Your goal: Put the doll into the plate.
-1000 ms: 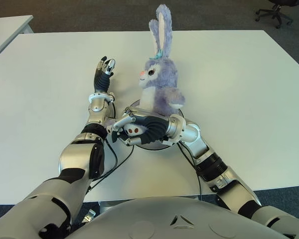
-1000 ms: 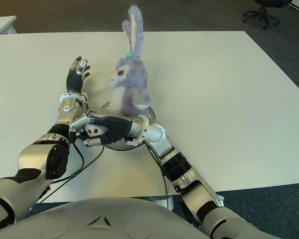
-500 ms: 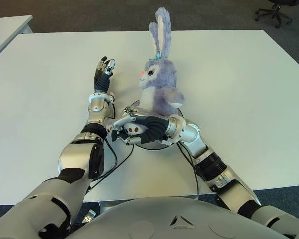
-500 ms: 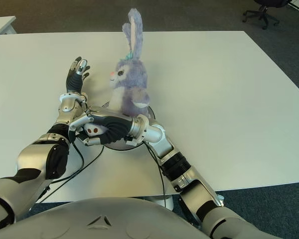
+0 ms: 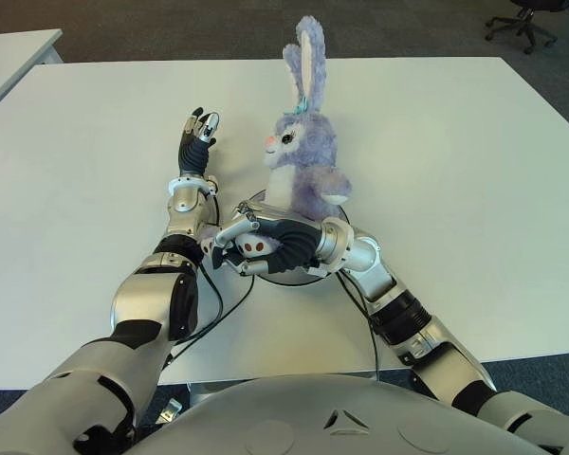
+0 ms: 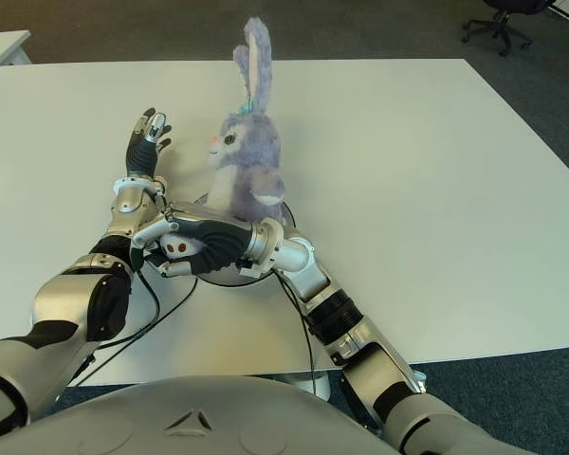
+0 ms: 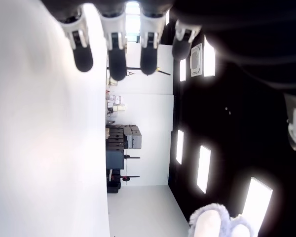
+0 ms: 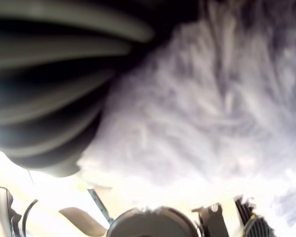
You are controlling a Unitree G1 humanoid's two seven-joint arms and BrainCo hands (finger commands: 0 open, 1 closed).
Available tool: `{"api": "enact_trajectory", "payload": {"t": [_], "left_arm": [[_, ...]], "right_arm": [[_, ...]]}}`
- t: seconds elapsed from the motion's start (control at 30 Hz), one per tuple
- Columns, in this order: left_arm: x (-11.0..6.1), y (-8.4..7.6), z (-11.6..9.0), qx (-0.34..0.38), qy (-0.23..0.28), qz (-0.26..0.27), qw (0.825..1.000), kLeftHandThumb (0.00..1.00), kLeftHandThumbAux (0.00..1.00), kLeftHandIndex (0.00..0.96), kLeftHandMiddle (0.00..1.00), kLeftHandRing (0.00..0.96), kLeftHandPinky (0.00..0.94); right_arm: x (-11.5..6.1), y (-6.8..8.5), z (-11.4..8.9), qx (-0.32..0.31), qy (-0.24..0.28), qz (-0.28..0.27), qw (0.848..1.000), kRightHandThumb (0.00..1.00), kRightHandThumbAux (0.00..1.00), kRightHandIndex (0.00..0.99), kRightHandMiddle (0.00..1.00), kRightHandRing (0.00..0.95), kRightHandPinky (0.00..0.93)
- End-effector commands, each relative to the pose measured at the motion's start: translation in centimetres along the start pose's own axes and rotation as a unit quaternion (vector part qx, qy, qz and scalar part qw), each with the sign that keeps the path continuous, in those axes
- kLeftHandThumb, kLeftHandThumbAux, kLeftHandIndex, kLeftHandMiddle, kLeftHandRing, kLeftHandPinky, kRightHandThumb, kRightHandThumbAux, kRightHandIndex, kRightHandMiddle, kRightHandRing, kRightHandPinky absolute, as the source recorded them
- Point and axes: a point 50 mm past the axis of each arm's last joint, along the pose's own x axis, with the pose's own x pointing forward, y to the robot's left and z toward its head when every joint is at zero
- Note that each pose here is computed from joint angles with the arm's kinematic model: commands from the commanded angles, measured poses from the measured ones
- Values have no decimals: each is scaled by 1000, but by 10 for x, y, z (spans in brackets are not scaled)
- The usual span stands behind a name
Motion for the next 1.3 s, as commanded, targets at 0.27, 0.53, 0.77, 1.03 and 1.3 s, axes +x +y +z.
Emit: {"api": "enact_trajectory", "payload": {"t": [0.27, 0.53, 0.77, 1.03, 1.3], "left_arm": [[-29, 7, -52, -1, 115, 16, 993, 0, 383, 22, 138, 145, 126], [-29, 7, -51, 0, 114, 19, 993, 0, 381, 16, 143, 154, 129], [-28, 6, -51, 2, 113, 22, 993, 0, 376, 15, 156, 162, 107], [-28, 4, -50, -3, 111, 28, 993, 0, 371, 29, 174, 177, 119], [-29, 2, -50, -5, 107, 34, 994, 0, 367, 13, 178, 180, 91]], "right_arm": [[-3, 3, -5, -33, 25, -29, 999, 681, 716, 425, 695, 706, 670], [-8, 4, -9, -53, 50, -31, 997, 673, 720, 406, 512, 527, 505], [-7, 1, -10, -73, 56, -44, 995, 311, 478, 146, 250, 249, 218], [-7, -2, -10, -91, 64, -37, 993, 302, 445, 111, 156, 159, 165], [-7, -3, -10, -84, 75, -34, 993, 350, 404, 78, 72, 79, 110]]}}
